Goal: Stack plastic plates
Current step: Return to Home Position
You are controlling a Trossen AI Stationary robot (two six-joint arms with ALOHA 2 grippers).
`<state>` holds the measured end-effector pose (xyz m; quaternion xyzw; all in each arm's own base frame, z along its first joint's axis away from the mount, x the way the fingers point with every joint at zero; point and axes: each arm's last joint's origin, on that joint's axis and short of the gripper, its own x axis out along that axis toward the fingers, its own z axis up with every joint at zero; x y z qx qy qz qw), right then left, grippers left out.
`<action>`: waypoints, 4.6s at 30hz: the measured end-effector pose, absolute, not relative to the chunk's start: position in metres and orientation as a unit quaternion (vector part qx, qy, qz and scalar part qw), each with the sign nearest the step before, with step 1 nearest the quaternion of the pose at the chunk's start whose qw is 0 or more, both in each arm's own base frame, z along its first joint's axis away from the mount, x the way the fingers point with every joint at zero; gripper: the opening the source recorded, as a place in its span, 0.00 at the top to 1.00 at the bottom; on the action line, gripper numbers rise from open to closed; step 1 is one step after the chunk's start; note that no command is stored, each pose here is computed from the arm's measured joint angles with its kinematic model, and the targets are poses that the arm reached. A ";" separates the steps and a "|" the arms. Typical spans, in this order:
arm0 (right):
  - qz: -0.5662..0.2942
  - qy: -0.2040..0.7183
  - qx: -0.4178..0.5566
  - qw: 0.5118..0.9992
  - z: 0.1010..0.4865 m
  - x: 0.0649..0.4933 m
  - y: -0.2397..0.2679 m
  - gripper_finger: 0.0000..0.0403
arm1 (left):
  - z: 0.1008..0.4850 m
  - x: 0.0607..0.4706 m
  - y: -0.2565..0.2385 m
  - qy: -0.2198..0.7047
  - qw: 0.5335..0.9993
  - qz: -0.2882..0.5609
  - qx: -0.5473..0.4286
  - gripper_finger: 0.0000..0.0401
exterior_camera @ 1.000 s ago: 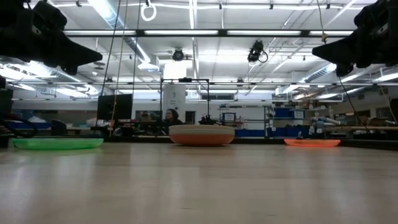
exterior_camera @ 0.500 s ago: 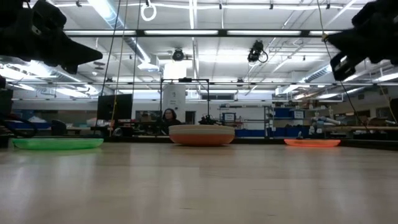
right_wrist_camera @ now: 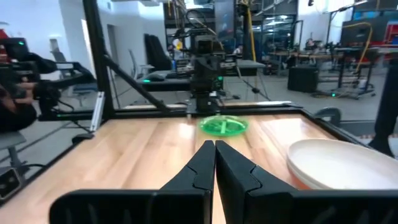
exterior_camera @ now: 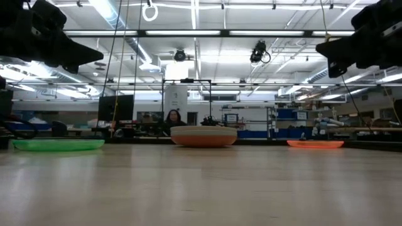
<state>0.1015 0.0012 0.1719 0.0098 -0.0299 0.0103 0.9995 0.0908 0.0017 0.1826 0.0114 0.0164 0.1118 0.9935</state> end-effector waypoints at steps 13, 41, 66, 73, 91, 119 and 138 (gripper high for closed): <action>-0.009 -0.001 -0.031 0.999 0.167 0.104 -0.005 0.94 | 0.183 0.091 0.002 0.016 0.994 0.112 0.006 0.93; -0.010 -0.017 -0.038 0.999 0.170 0.104 -0.005 0.94 | 0.184 0.091 0.001 0.005 0.993 0.108 -0.054 0.93; -0.010 -0.017 -0.038 0.999 0.170 0.104 -0.005 0.94 | 0.183 0.091 0.001 0.006 0.993 0.108 -0.054 0.93; -0.010 -0.017 -0.038 0.999 0.170 0.104 -0.005 0.94 | 0.183 0.091 0.001 0.006 0.993 0.108 -0.054 0.93; -0.010 -0.017 -0.038 0.999 0.170 0.104 -0.005 0.94 | 0.183 0.091 0.001 0.006 0.993 0.107 -0.054 0.93; -0.010 -0.017 -0.038 0.999 0.170 0.104 -0.005 0.94 | 0.183 0.091 0.001 0.006 0.993 0.107 -0.054 0.93; -0.010 -0.017 -0.038 0.999 0.170 0.104 -0.005 0.94 | 0.183 0.091 0.001 0.006 0.993 0.108 -0.054 0.93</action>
